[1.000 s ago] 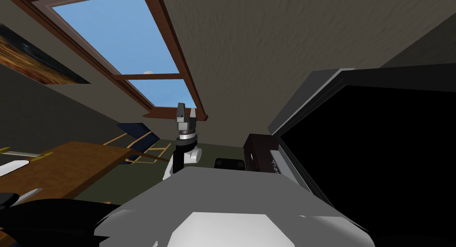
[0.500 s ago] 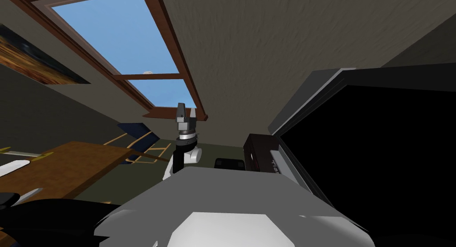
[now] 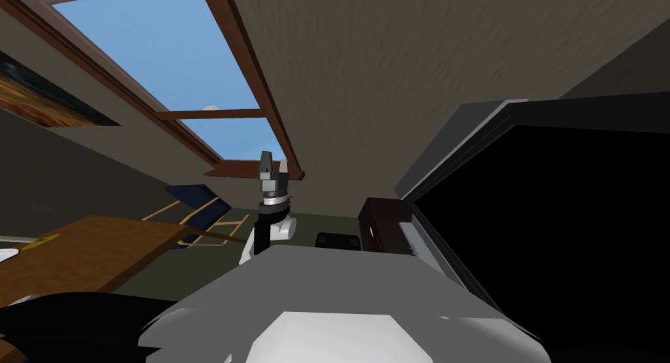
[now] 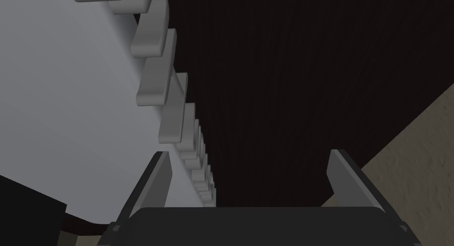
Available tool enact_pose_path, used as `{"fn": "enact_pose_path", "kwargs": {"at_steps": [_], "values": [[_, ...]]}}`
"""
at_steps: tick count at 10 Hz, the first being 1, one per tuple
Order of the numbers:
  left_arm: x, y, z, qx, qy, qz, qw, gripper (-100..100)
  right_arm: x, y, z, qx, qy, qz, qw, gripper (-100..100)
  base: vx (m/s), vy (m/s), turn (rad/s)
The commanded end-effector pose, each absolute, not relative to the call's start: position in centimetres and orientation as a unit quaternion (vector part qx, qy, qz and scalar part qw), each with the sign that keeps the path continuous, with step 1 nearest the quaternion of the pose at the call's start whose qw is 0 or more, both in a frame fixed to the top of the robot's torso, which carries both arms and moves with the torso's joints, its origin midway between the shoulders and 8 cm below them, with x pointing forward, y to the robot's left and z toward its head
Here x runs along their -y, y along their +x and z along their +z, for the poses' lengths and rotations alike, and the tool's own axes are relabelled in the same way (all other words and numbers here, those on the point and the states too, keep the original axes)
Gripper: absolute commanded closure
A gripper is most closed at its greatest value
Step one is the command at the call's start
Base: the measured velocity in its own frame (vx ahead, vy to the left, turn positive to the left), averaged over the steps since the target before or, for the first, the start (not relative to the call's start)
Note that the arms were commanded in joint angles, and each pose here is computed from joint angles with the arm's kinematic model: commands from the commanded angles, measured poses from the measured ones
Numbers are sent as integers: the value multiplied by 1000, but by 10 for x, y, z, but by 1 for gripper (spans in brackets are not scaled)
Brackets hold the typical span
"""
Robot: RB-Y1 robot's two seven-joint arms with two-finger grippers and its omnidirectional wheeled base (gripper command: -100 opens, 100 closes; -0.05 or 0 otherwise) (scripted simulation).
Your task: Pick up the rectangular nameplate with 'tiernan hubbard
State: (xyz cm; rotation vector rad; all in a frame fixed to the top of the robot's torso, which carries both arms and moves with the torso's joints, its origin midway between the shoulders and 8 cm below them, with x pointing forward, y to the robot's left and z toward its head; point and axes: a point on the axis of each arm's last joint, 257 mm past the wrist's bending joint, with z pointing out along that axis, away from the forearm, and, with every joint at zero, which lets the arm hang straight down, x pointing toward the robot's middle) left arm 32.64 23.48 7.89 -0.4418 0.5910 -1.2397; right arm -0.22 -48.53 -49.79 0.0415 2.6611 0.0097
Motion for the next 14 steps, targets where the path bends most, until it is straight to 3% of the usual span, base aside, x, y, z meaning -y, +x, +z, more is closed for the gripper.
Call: {"fn": "enact_pose_path", "kwargs": {"at_steps": [1,7,8,9,12,13,14], "values": [[-235,326,79,-271,-202,-567,751,0,491,-26,-498,-976,19,-3,218,-100,91,15,-26],[-235,326,79,-271,-202,-567,751,0,491,-68,-499,-983,29,-5,180,-100,135,2,50],[-235,326,79,-271,-202,-567,751,0,491,-69,-499,-983,29,-5,179,0,14,-2,-3],[-235,326,79,-271,-202,-567,751,0,487,-68,-509,-983,34,-5,179,-100,8,-5,97],[-235,326,79,-271,-202,-567,751,0,482,-65,-519,-983,38,-6,178,-100,1,-12,74],[-235,326,79,-271,-202,-567,751,0,482,-65,-520,-983,38,-6,178,100,0,0,0],[-235,326,79,-271,-202,-567,751,0,484,-65,-519,-983,38,-8,178,100,0,-6,3]]}}
